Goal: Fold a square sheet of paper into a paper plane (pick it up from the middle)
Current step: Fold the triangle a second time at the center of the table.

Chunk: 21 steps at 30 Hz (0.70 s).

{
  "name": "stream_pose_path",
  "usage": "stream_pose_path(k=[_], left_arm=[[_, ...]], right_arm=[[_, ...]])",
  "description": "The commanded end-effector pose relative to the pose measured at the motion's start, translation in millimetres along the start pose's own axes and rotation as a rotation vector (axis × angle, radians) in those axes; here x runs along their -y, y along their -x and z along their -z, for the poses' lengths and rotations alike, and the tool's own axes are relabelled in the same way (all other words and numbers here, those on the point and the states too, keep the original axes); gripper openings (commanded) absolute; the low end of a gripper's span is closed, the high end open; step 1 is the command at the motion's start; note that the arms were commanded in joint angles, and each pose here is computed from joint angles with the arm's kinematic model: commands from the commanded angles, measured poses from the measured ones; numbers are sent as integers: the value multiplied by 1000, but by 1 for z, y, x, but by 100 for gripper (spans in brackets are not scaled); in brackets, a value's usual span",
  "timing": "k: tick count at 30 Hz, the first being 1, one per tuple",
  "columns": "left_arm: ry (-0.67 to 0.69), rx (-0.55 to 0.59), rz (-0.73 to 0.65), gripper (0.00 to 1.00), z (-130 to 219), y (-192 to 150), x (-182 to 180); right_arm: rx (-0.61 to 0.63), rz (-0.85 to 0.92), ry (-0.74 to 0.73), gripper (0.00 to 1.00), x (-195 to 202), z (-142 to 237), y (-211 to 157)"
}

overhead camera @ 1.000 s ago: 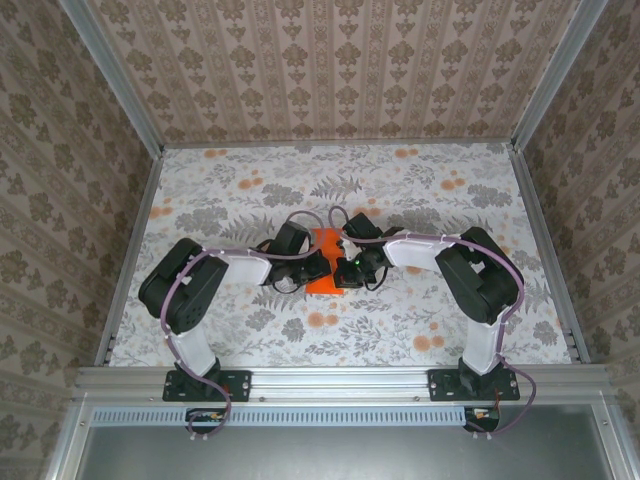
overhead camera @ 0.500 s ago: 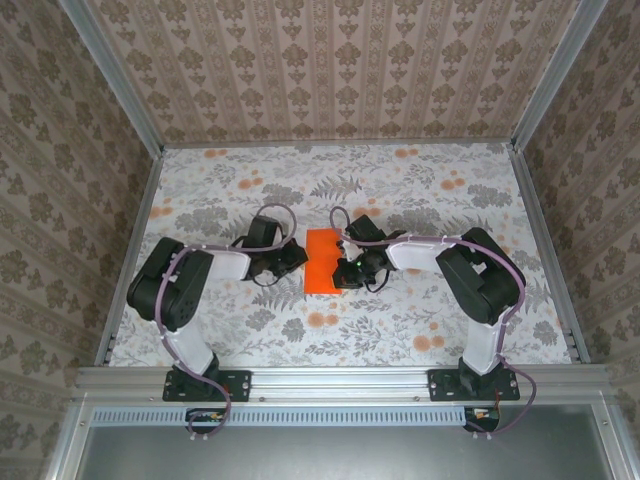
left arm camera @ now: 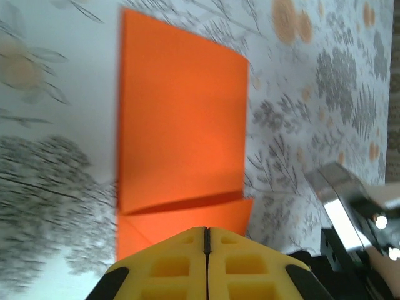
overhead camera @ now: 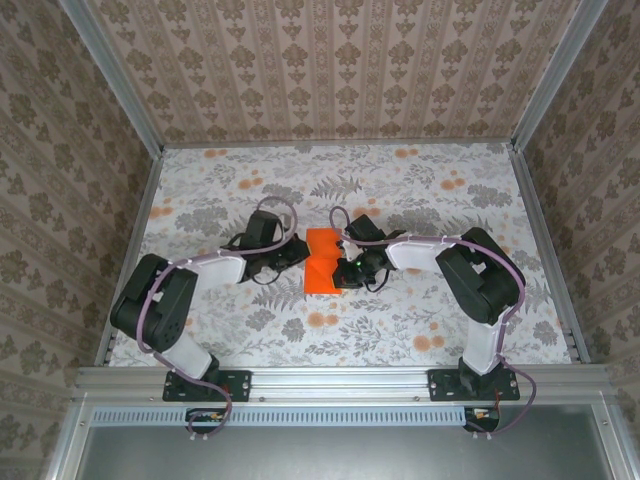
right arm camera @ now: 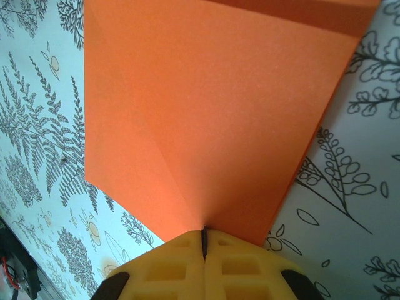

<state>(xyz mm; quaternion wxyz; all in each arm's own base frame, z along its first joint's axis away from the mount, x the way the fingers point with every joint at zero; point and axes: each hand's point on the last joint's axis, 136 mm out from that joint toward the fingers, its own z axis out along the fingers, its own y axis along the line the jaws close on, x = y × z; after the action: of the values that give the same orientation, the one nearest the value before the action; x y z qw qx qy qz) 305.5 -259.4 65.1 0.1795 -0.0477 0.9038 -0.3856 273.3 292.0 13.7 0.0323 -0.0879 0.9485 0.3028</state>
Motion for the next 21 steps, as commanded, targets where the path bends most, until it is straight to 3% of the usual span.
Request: stream_pose_path(k=[1, 15, 21], left_arm=[[-7, -38, -31, 7, -8, -12, 6], [140, -128, 17, 2, -32, -38, -28], [222, -138, 40, 0, -28, -42, -43]], right_arm=[[-97, -71, -50, 0, 16, -8, -25], [-6, -24, 87, 0, -31, 8, 12], [-28, -53, 37, 0, -17, -8, 15]])
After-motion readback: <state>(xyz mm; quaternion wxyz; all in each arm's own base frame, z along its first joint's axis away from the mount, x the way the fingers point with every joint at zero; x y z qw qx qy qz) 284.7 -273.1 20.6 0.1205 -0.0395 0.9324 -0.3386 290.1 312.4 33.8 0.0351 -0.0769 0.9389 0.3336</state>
